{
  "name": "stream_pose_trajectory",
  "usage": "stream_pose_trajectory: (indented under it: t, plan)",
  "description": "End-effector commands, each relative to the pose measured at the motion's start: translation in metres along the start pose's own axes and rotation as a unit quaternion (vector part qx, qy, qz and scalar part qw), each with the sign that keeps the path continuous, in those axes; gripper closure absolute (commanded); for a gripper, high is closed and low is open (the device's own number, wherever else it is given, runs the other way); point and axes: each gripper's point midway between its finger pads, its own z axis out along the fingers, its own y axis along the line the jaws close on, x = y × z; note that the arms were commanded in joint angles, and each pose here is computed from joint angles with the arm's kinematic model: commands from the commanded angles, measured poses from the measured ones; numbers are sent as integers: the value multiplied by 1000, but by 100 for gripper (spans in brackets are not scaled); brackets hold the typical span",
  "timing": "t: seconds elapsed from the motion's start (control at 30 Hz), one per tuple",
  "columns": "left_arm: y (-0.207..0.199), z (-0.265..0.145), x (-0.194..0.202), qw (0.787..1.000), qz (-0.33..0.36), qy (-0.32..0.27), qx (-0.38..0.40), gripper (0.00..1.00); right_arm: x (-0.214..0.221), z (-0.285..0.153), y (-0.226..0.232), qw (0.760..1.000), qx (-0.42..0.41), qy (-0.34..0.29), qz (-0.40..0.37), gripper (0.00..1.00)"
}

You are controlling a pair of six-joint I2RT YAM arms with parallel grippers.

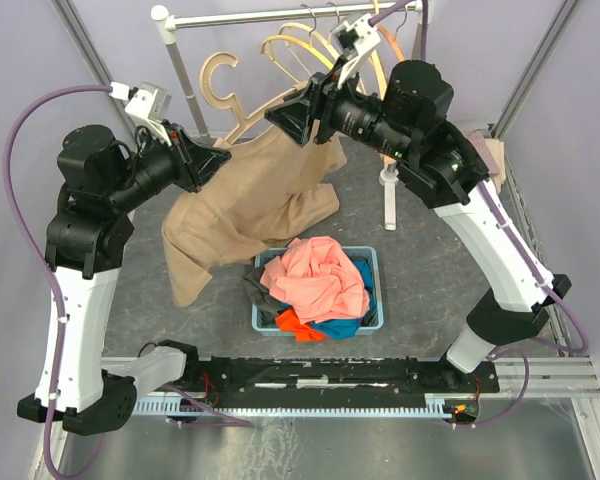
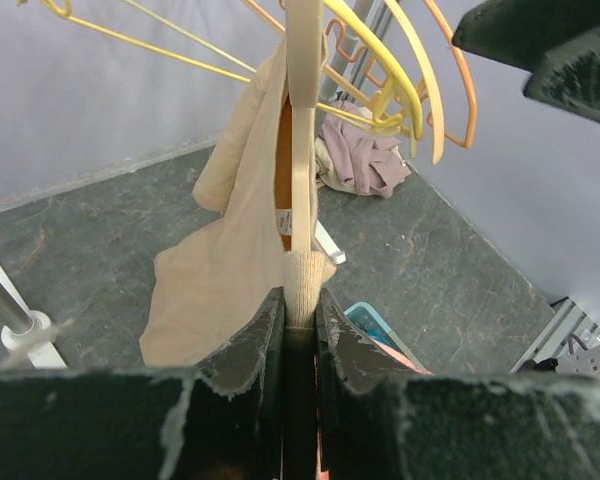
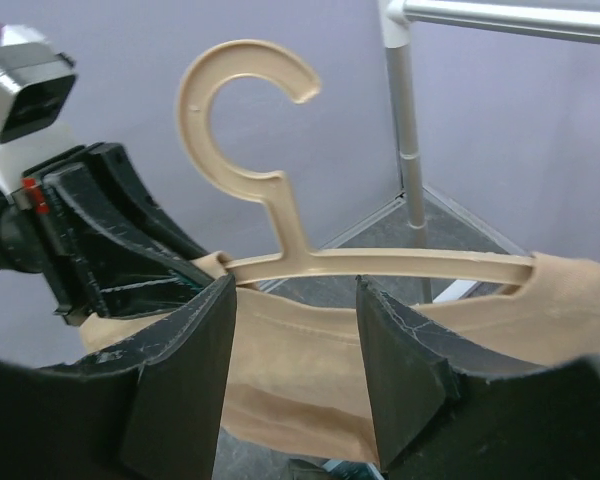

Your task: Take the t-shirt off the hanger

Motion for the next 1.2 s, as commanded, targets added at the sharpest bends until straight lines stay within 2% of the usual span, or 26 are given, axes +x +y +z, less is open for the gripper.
stream_pose_trajectory:
  t: [0.0,0.77,1.03,1.17]
  plan:
    - [-19,-8,-25,999,1,-40,27,97,-13,3,13,999,-4,-23,-42,41]
    - [-26,-6,-21,998,-13,-29,51,97,12,37,11,995,38,-16,-89,41]
    - [-22,-3,-16,999,-15,-23,46,97,16,47,9,994,46,-18,-97,43]
    - [-20,0,-14,999,-16,-19,43,97,20,53,8,994,47,-16,-99,48]
